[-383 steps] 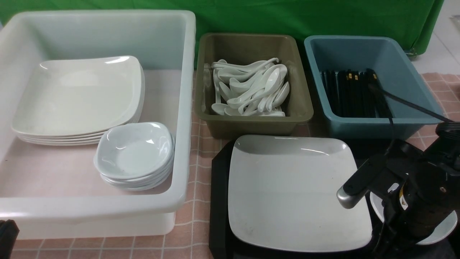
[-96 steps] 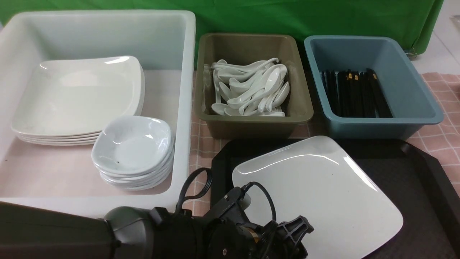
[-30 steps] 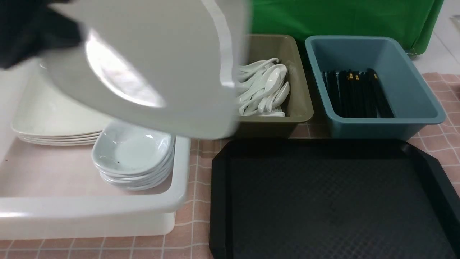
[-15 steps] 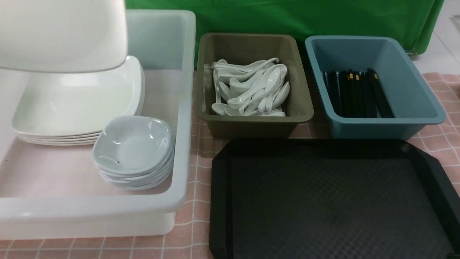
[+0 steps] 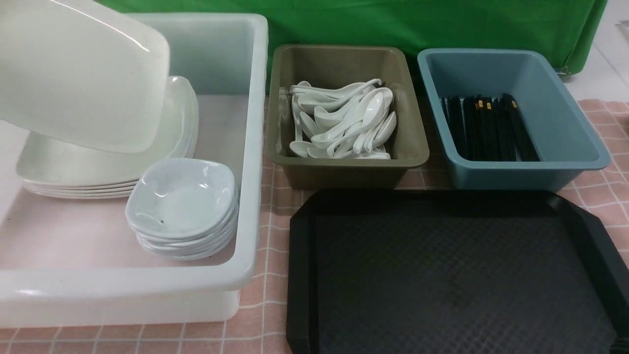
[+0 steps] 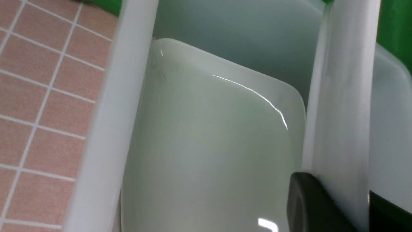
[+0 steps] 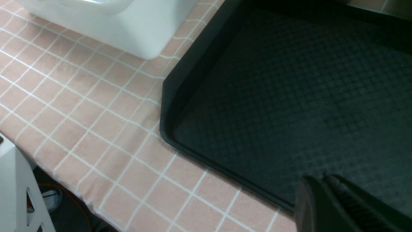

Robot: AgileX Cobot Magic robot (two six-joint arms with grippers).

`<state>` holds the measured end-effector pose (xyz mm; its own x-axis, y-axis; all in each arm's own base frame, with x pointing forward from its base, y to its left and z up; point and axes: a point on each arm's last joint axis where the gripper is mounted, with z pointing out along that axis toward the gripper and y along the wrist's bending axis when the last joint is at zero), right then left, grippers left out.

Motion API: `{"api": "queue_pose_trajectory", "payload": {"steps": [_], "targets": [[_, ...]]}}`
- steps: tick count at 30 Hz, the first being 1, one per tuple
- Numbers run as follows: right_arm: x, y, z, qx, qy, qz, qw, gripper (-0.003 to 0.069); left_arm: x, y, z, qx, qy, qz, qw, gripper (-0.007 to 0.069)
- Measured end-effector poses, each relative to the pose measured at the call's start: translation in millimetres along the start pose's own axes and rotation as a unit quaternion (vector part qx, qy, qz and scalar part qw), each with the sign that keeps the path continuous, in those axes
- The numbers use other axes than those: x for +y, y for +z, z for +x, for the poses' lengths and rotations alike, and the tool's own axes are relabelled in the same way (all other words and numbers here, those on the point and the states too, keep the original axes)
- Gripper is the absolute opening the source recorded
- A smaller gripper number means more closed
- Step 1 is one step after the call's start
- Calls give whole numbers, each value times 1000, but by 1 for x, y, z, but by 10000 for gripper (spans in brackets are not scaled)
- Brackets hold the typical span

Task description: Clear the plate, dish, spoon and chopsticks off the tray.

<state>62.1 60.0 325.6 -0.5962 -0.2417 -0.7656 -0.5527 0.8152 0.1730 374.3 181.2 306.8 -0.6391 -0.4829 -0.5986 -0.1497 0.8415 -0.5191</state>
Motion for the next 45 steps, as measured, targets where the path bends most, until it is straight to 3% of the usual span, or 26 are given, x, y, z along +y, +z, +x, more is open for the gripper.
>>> {"api": "queue_pose_trajectory", "payload": {"steps": [8, 12, 23, 26, 29, 31, 32, 33, 35, 37, 45], "targets": [[0, 0, 0, 0, -1, 0, 1000, 90, -11, 37, 5, 4, 36, -70, 997, 27], [0, 0, 0, 0, -1, 1, 1000, 93, -13, 41, 5, -1, 43, -78, 996, 60], [0, 0, 0, -1, -5, 2, 1000, 106, -7, 38, 7, 23, 86, -132, 987, 361], [-1, -2, 0, 9, -16, 7, 1000, 110, -12, 30, 2, 14, 96, -135, 986, 400], [-2, -9, -2, 17, -20, 14, 1000, 112, -18, 23, -1, 8, 97, -132, 987, 385], [-5, -25, -10, 22, -21, 30, 999, 114, -29, 17, -2, 1, 84, -119, 989, 293], [-5, -27, -10, 28, -21, 34, 999, 114, -30, 17, -2, 0, 83, -116, 990, 282], [-7, -40, -16, 29, -18, 45, 998, 113, -41, 15, -1, -2, 83, -104, 991, 183], [-11, -61, -22, 35, -13, 63, 997, 104, -59, 15, 0, -5, 90, -85, 992, 74], [-12, -81, -33, -3, -7, 58, 998, 90, -86, 14, 2, -1, 109, -59, 992, 19], [-20, -130, -33, -93, 6, 25, 995, 57, -182, 1, 24, 88, 200, 41, 975, -11]]}}
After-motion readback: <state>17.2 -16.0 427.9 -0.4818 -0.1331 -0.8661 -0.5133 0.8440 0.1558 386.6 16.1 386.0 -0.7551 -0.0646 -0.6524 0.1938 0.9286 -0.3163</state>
